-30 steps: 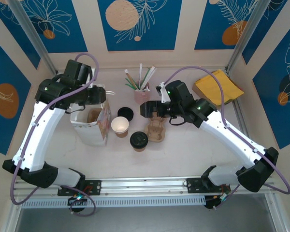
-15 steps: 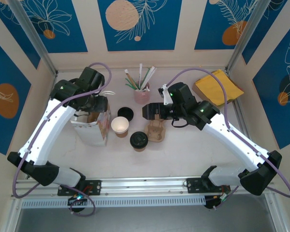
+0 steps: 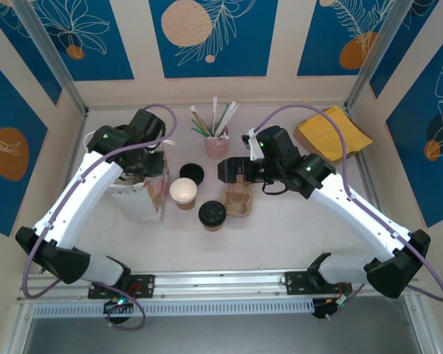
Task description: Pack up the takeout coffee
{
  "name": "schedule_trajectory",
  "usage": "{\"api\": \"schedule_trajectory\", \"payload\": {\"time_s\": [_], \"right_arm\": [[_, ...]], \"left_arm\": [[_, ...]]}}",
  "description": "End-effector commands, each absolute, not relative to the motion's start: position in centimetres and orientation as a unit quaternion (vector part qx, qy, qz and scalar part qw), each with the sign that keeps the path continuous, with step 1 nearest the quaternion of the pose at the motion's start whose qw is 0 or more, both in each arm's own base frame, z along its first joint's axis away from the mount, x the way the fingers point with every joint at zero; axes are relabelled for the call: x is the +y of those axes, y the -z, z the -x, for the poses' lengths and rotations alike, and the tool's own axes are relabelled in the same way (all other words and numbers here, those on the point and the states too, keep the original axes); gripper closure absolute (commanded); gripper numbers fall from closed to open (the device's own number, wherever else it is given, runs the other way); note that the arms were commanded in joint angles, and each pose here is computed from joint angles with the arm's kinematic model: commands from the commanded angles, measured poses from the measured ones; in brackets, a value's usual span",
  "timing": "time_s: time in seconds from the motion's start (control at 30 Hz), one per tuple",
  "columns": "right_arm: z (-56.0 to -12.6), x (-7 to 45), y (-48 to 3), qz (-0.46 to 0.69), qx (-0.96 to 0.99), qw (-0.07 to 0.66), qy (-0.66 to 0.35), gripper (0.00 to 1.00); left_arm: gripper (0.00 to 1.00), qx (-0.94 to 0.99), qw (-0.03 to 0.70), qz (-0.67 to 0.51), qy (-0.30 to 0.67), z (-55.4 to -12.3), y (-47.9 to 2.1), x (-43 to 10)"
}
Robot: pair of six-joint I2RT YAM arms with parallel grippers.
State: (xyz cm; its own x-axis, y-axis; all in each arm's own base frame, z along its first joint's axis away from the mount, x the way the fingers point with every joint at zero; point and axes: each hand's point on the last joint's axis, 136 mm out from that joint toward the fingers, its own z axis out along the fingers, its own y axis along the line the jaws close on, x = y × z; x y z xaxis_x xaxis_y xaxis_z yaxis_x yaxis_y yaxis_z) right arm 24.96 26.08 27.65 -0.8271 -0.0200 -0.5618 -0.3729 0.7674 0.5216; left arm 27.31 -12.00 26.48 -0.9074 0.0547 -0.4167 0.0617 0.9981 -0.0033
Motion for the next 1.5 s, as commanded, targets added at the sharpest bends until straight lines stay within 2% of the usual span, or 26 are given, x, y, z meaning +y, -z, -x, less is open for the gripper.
{"api": "schedule_trajectory", "payload": {"time_s": [0.0,0.07,0.37,0.87,1.47], "right_arm": [[-24.9,25.8,-27.3,0.109,0.903,0.268,-0.319,0.01],[-24.9,25.7,-27.3,0.108,0.903,0.269,-0.317,0.01],[-24.9,25.2,-26.9,0.104,0.905,0.266,-0.317,0.01],[-25.2,25.9,-26.6,0.109,0.903,0.254,-0.328,0.01],[-24.3,25.2,-26.5,0.105,0.904,0.255,-0.326,0.01]], "left_arm": [[0.92,0.975,0.220,-0.020,0.014,-28.2,-26.5,-12.7],[0.97,0.977,0.213,-0.015,0.010,-28.5,-26.2,-12.7],[0.97,0.977,0.209,-0.026,0.039,-28.8,-26.3,-14.2],[0.98,0.974,0.196,-0.083,0.082,-24.8,-26.4,-15.7],[0.98,0.965,0.198,-0.139,0.102,-24.3,-26.0,-20.2]]}}
